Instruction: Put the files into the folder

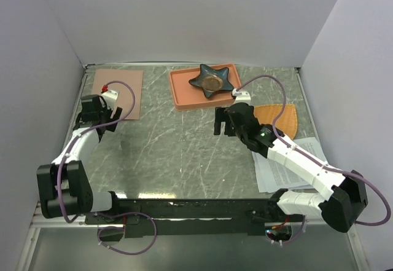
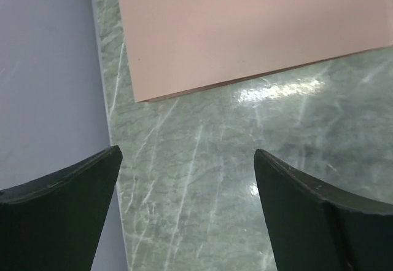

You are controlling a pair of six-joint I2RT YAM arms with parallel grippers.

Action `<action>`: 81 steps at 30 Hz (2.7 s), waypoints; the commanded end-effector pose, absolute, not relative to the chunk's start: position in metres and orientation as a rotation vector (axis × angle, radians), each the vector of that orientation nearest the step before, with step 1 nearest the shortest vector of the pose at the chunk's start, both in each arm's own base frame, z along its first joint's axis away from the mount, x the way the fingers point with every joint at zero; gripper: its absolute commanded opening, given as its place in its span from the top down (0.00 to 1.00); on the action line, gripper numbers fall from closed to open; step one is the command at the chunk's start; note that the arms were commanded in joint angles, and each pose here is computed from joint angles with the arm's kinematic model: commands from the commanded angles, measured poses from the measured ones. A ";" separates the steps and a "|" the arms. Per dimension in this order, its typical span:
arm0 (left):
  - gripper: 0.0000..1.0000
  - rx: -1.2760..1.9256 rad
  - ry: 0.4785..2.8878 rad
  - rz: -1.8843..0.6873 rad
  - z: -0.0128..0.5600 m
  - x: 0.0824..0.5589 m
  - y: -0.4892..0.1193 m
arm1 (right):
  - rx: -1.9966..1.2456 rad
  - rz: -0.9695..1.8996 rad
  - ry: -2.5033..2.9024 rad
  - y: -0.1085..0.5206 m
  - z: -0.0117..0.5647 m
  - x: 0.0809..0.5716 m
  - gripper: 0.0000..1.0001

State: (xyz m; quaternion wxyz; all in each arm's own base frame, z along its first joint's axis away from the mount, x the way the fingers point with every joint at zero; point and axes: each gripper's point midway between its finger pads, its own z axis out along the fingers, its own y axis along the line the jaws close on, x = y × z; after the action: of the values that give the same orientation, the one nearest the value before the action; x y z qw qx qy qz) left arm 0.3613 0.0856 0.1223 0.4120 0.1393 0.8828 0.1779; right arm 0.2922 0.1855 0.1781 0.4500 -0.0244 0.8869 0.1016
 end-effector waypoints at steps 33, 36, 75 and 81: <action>0.13 0.662 1.825 1.190 0.078 0.408 0.137 | -0.054 0.255 2.161 0.197 0.196 0.299 0.05; 0.18 0.637 1.826 1.169 0.079 0.412 0.134 | -0.060 0.260 2.167 0.201 0.194 0.298 0.05; 0.51 0.429 1.800 1.111 0.106 0.473 0.127 | -0.051 0.252 2.110 0.207 0.204 0.298 0.13; 0.55 0.379 1.824 1.093 0.109 0.493 0.123 | -0.047 0.249 2.101 0.207 0.205 0.298 0.14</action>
State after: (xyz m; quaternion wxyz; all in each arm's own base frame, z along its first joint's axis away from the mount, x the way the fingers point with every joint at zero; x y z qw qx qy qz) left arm 0.4775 0.1265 0.1003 0.4570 0.1860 0.7444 0.4499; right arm 0.2889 0.2016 0.1714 0.4486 -0.0395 0.8891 0.0826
